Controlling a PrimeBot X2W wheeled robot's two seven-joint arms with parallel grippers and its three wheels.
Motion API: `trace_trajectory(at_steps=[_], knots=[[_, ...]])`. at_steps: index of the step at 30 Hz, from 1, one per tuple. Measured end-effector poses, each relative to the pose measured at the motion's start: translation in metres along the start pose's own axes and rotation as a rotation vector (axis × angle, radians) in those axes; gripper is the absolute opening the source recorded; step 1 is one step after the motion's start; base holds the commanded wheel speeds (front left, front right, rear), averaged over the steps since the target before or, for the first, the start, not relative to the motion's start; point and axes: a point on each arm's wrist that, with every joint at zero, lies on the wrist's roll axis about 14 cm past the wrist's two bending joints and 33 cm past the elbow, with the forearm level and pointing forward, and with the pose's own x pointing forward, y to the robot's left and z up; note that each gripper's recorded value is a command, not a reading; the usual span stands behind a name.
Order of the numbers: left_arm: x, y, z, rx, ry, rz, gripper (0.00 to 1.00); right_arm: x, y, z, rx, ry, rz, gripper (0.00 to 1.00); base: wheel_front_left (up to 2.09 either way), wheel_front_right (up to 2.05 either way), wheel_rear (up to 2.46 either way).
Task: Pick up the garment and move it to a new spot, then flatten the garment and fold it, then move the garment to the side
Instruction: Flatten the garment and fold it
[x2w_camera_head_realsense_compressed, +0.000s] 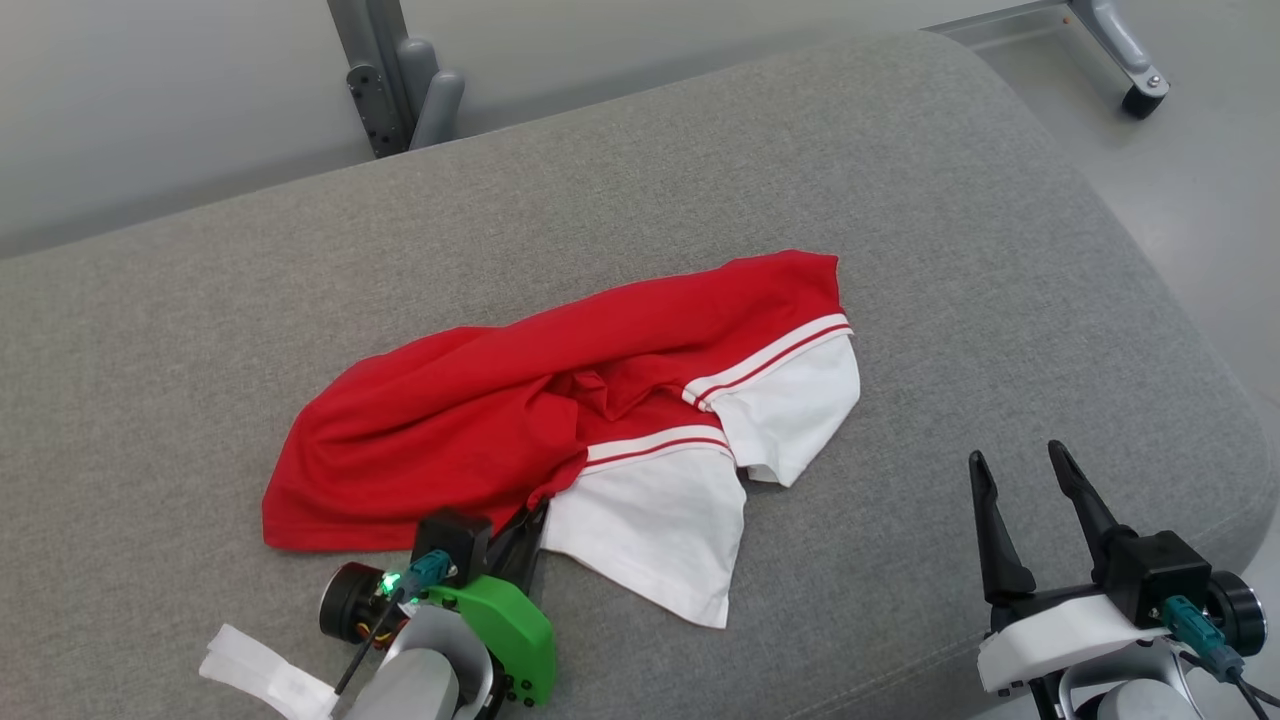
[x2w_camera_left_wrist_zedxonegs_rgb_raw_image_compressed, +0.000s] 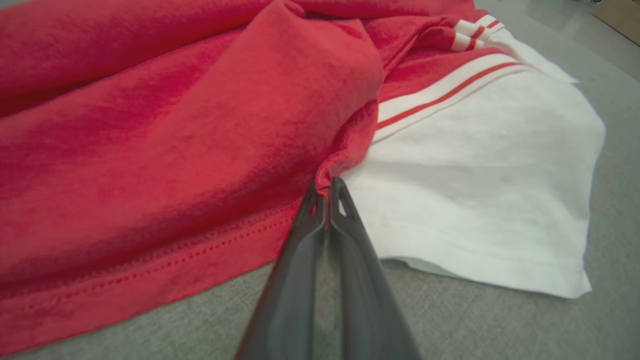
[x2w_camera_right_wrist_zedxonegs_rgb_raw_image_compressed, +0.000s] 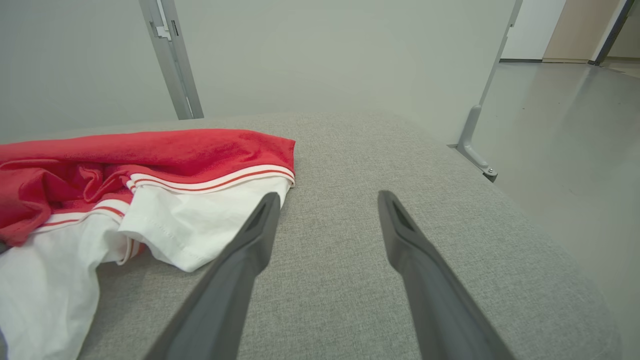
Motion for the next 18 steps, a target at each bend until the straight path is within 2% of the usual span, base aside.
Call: trace_trajectory(at_steps=[10,18], knots=[[-0.004,0.003,0.025,-0.025,-0.092,0.016,0.00,-0.002,-0.001,0.000,0.008,-0.003,-0.001,1.00,0.00,0.00,0.00],[-0.060,0.041,0.018,-0.009,-0.134,0.110,0.00,-0.001,0.011,-0.004,0.013,0.006,0.038,1.00,0.00,0.00,0.00]])
